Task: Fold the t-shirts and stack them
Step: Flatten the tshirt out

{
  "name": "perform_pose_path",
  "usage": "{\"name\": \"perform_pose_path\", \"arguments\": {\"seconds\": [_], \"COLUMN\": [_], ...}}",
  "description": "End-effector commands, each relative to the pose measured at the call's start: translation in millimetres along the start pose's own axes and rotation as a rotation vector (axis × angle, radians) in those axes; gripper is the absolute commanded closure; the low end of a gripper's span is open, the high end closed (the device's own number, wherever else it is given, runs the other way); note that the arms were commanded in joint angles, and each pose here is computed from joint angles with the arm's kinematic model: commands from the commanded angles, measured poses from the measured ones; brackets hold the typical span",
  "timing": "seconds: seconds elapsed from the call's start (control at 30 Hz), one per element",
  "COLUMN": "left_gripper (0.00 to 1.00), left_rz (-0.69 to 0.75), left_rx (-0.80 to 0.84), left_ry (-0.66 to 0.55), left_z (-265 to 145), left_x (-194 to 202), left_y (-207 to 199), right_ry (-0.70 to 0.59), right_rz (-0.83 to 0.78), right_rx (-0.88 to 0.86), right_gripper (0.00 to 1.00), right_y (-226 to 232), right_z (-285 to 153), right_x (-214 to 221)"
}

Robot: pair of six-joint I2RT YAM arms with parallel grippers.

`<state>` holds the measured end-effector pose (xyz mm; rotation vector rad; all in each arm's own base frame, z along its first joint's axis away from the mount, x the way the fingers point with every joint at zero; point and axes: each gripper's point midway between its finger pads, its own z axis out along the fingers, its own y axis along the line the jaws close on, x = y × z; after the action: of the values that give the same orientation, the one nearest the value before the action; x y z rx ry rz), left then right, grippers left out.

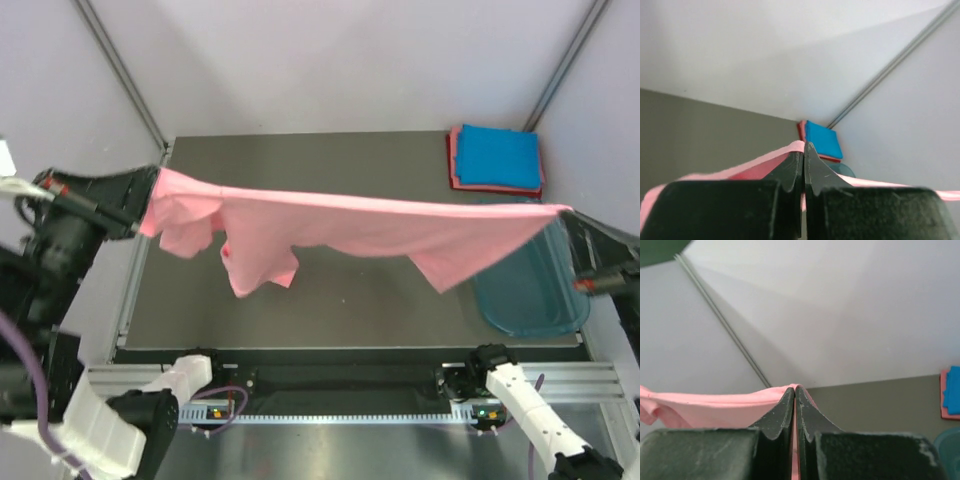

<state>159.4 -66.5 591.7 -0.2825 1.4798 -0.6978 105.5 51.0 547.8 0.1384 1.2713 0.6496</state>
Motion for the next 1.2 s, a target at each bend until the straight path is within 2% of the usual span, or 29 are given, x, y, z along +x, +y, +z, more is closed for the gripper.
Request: {"name": "perform_pose_path", "arguments": {"seconds": [0.0,0.07,0.17,0.3,0.33,0.4,0.43,0.47,0.5,0.53,0.63,0.67,0.7,0.73,0.77,0.83,0.87,0.93,0.97,1.07,1.1,1.17], "left_gripper": [1.0,1.0,1.0,1.0,1.0,1.0,1.0,1.0,1.0,1.0,1.0,1.0,1.0,1.0,1.0,1.0,1.0,1.0,1.0,1.0,1.0,1.0], "left_rz": [-0.009,-0.007,0.004,0.026,0.018,0.04,0.055,0.042,0.056,0.061,0.058,0.06,0.064,0.064,0.078,0.097,0.118,0.15,0.167,0.204,0.216,0.248], "left_rx": [0.07,0.078,0.063,-0.066,-0.122,-0.184,-0.192,-0.25,-0.267,-0.268,-0.23,-0.237,-0.248,-0.27,-0.287,-0.319,-0.326,-0.333,-0.346,-0.352,-0.354,-0.355], "left_ry": [-0.003,0.007,0.026,0.115,0.178,0.226,0.22,0.283,0.292,0.303,0.353,0.391,0.412,0.446,0.476,0.506,0.546,0.531,0.563,0.534,0.508,0.405], "left_z": [-21.3,-20.8,1.0,55.7,76.3,96.2,108.6,122.9,130.0,148.0,186.7,203.1,212.8,221.6,242.3,261.9,278.1,300.5,312.1,340.6,346.2,356.7], "left_x": [0.3,0.6,-2.2,12.5,31.1,49.6,53.0,79.6,88.2,103.5,141.3,159.2,171.4,189.7,209.2,227.8,249.0,250.2,266.4,247.7,237.1,197.1], "left_y": [-19.5,-21.6,-15.1,29.6,54.1,83.3,93.4,122.6,134.7,152.9,182.7,199.5,212.1,229.9,254.3,280.0,302.6,318.4,336.3,340.0,336.2,320.3], "right_ry": [-0.047,-0.06,-0.084,-0.06,-0.012,-0.007,0.061,0.082,0.059,0.126,0.171,0.241,0.189,0.205,0.272,0.249,0.308,0.299,0.346,0.339,0.3,0.296], "right_rz": [0.012,0.009,-0.02,-0.045,-0.048,-0.044,-0.043,-0.033,-0.029,-0.026,-0.001,0.001,0.005,0.008,0.0,-0.01,-0.018,-0.014,-0.009,-0.026,-0.035,-0.053], "right_rx": [-0.002,-0.009,0.03,0.089,0.117,0.125,0.161,0.17,0.151,0.184,0.208,0.243,0.217,0.221,0.256,0.252,0.285,0.269,0.279,0.239,0.219,0.222], "right_gripper": [1.0,1.0,1.0,1.0,1.0,1.0,1.0,1.0,1.0,1.0,1.0,1.0,1.0,1.0,1.0,1.0,1.0,1.0,1.0,1.0,1.0,1.0], "right_y": [5.3,8.4,1.6,-18.6,-33.1,-43.9,-64.2,-72.8,-75.7,-96.8,-127.9,-145.7,-148.1,-154.6,-173.7,-182.3,-202.0,-206.7,-219.4,-216.0,-208.0,-208.1], "right_z": [-27.7,-29.5,-15.2,27.6,44.2,65.8,79.7,88.2,103.5,113.5,151.0,165.5,182.1,192.7,207.6,236.6,248.7,277.7,287.1,317.8,332.8,342.2], "right_x": [-15.2,-21.0,-27.7,-10.4,14.3,32.0,68.6,86.0,93.2,132.6,191.4,225.7,228.2,241.8,276.6,285.3,316.7,319.1,343.3,340.0,321.4,311.6]}}
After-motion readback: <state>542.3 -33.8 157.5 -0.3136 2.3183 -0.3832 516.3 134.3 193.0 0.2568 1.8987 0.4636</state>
